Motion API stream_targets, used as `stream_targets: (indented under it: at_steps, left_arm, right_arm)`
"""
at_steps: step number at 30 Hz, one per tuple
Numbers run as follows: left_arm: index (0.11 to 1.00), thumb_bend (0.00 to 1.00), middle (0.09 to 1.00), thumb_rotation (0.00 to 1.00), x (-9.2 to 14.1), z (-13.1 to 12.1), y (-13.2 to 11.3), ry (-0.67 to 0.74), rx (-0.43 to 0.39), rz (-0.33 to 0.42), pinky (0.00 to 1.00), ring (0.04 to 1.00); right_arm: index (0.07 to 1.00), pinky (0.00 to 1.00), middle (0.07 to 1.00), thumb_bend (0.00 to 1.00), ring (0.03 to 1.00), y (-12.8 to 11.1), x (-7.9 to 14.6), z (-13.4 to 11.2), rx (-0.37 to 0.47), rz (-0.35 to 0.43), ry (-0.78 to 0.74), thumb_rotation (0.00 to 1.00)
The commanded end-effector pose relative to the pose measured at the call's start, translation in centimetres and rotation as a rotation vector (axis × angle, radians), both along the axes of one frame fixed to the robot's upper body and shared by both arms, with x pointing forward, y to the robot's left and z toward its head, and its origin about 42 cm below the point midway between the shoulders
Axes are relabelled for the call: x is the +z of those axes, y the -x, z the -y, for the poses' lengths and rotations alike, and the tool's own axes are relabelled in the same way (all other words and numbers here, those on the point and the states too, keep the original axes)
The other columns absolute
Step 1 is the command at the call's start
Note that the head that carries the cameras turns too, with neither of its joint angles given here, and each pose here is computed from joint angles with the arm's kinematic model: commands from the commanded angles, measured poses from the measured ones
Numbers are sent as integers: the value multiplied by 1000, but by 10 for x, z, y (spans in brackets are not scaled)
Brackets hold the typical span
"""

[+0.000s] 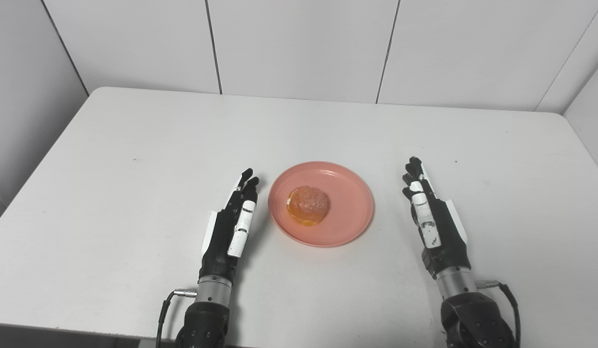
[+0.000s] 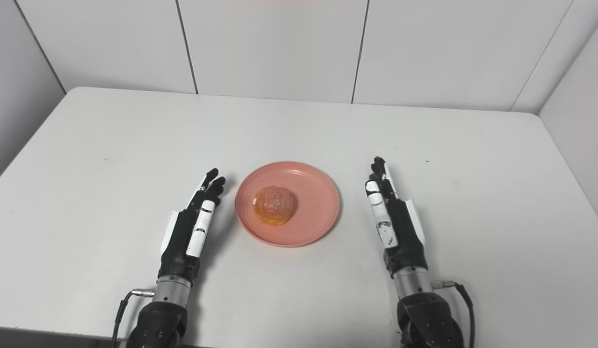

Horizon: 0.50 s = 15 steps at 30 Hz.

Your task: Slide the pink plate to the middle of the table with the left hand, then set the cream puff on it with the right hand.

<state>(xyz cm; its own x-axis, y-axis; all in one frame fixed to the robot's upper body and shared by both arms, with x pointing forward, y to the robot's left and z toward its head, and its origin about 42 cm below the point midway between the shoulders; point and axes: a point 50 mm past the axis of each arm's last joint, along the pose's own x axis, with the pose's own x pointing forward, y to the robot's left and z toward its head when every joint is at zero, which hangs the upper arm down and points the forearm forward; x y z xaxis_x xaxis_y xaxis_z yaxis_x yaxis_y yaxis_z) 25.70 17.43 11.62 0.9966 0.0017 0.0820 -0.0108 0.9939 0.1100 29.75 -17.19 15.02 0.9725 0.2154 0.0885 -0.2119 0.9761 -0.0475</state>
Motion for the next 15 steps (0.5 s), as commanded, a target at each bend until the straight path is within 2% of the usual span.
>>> stream_targets:
  at_steps: [1, 5, 11, 15]
  left_arm:
    - [913, 512, 922, 1000, 4, -10, 3, -9, -14, 27, 934, 931]
    - [912, 508, 921, 1000, 3, -10, 4, -5, -21, 26, 927, 925]
    - [910, 518, 918, 1000, 0, -11, 4, -2, -25, 16, 915, 920]
    - [909, 517, 918, 1000, 0, -11, 5, 1, -27, 14, 917, 919]
  right_arm:
    - [1000, 991, 1000, 349, 992, -3, 11, -4, 18, 88, -33, 1000]
    - [1000, 983, 1000, 317, 992, -3, 7, -4, 25, 85, -24, 1000]
    - [1000, 993, 1000, 320, 998, -2, 1, -4, 37, 49, -10, 1000]
    - [1000, 990, 1000, 300, 996, -1, 3, -5, 35, 55, -7, 1000]
